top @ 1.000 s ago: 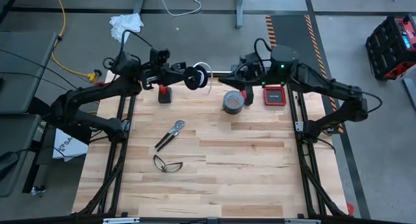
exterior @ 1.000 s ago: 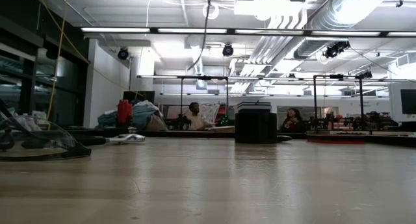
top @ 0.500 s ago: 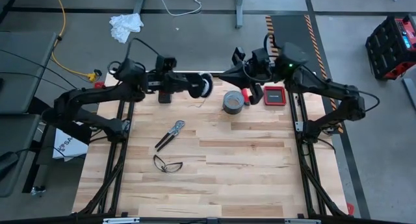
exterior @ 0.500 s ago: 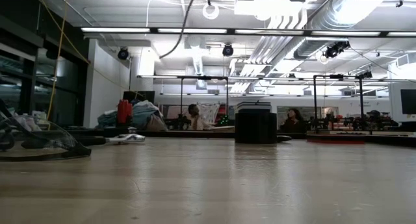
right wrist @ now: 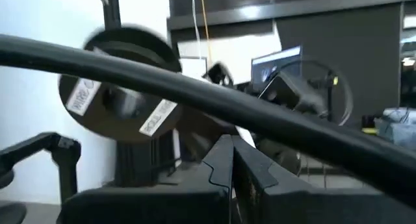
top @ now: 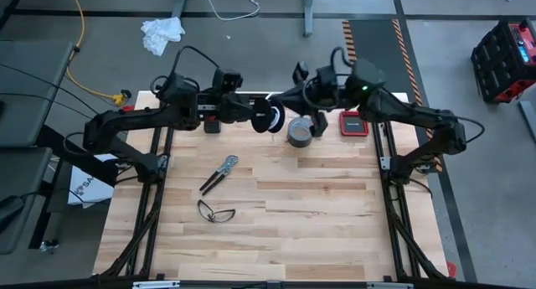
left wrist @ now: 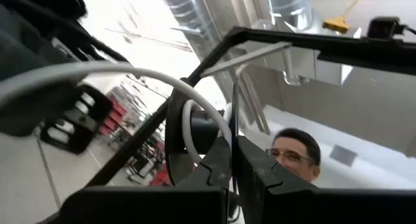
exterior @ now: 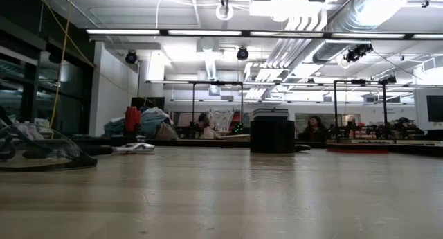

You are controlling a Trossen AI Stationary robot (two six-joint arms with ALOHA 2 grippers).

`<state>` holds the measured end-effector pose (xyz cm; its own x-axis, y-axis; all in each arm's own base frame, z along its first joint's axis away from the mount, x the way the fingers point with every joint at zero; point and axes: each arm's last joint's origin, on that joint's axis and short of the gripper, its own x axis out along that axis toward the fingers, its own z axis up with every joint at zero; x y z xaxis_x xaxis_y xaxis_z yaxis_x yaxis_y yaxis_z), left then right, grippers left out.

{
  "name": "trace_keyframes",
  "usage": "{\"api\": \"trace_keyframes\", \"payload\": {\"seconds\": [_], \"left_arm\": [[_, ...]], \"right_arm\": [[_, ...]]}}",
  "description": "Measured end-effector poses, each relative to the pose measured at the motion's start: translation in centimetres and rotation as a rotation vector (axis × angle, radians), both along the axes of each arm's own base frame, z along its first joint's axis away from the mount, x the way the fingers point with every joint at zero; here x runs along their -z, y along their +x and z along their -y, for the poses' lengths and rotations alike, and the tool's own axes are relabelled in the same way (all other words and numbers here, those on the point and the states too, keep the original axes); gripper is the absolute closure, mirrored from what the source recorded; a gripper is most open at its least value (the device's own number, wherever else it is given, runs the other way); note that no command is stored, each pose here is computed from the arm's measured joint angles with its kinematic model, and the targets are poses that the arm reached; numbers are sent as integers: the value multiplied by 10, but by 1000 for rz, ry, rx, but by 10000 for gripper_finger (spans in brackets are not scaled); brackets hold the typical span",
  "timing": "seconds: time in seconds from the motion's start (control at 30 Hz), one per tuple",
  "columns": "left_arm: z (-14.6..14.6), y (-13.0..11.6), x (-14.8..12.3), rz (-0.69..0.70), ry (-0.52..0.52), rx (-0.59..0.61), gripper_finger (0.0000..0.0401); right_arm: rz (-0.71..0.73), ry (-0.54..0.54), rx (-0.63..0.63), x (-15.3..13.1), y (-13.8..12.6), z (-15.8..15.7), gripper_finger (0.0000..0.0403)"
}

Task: Coil cords
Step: Uncoil the white wire from the black spool

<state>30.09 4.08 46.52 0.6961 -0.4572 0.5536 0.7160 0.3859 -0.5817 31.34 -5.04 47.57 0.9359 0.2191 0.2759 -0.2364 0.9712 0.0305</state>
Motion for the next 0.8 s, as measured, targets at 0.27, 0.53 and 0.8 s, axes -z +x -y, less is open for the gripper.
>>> {"api": "trace_keyframes", "payload": {"seconds": [0.27,0.53,0.8], "left_arm": [[-18,-8,-14,35,31,-37,398],[-36,-20,-28,49,22,-62,398],[-36,-22,-26,-6,76,20,398]], "right_arm": [[-129,7,-40,13,5,-12,403],[-91,-16,34,4,0,-15,403],[-30,-101,175,-23,-11,-13,393]]}}
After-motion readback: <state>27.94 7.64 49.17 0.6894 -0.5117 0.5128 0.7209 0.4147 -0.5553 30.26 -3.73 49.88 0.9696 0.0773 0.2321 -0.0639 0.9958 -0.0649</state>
